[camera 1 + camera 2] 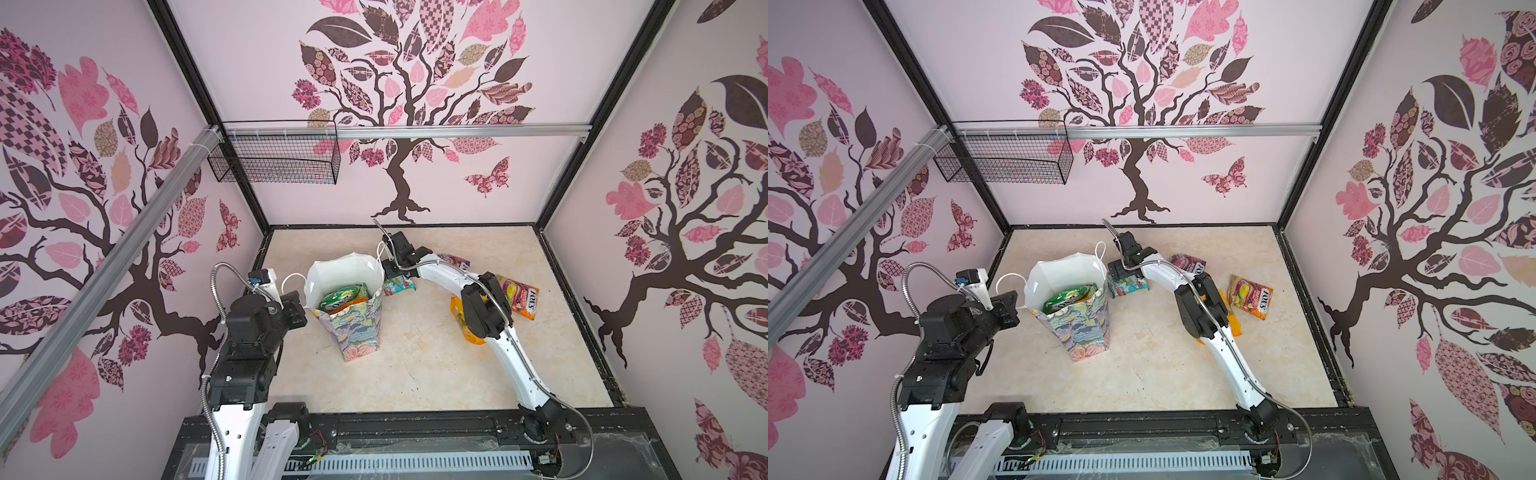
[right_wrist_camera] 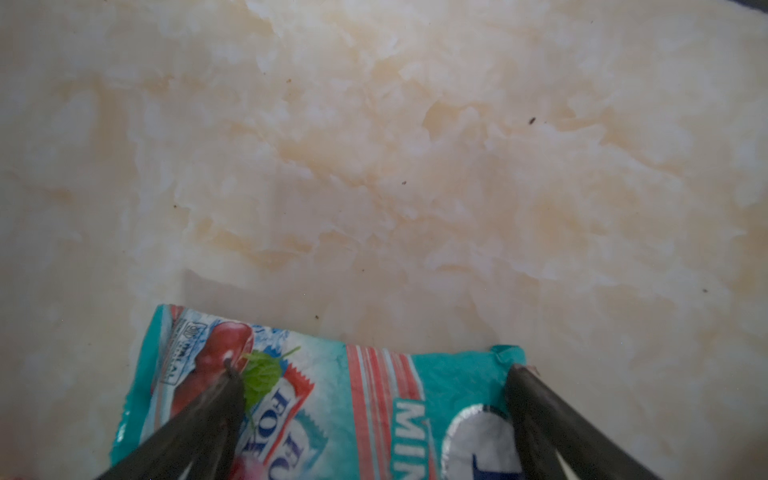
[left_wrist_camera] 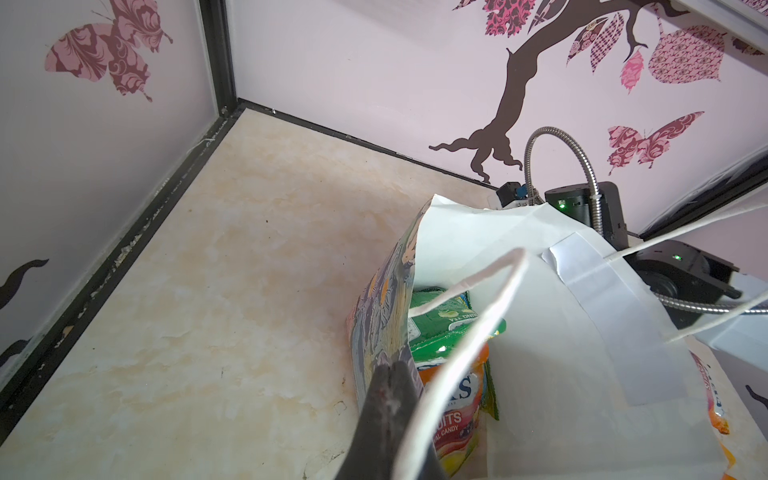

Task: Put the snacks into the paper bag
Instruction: 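Lower the right gripper and close it on the Mint Blossom bag edge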

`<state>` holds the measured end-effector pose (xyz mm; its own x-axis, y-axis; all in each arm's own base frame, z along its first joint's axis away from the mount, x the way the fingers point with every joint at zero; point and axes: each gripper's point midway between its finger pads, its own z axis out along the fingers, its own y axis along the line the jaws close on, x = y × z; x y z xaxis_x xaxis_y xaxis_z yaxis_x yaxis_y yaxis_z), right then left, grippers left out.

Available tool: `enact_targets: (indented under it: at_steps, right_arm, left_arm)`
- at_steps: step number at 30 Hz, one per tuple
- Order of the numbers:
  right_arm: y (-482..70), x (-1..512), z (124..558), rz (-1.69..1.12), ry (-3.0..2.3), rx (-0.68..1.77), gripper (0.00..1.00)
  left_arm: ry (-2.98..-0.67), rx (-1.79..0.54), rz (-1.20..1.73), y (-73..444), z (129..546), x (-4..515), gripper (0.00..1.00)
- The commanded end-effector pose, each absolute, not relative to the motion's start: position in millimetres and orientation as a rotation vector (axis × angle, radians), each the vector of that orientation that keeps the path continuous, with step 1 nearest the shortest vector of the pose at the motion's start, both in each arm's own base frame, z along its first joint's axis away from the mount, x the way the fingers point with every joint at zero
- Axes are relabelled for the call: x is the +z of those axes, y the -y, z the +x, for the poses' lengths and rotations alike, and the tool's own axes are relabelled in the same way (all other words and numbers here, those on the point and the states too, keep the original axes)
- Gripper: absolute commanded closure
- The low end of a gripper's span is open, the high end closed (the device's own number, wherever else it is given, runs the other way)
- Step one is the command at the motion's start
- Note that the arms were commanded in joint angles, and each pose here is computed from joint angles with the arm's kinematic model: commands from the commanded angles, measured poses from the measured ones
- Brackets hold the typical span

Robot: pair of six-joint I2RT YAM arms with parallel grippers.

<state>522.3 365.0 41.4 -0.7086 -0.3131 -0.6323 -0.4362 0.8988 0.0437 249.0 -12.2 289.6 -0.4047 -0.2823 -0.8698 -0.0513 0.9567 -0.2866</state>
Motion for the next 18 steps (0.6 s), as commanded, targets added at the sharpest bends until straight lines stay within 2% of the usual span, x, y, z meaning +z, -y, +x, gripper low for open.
enact_targets:
  at_steps: [1, 9, 18]
  right_arm:
    - [-347, 47, 505, -0.574, -2.452, 0.205, 0.01]
    - [-315, 51, 461, -0.522, -2.491, 0.210, 0.02]
    - [-286, 67, 373, -0.353, -2.583, 0.475, 0.04]
  left_arm:
    - [-1.950, -0.242, -0.232, 10, 248, 300, 0.96]
    - [-1.953, -0.239, -0.236, 9, 247, 299, 0.96]
    - [-1.952, -0.245, -0.232, 10, 248, 299, 0.96]
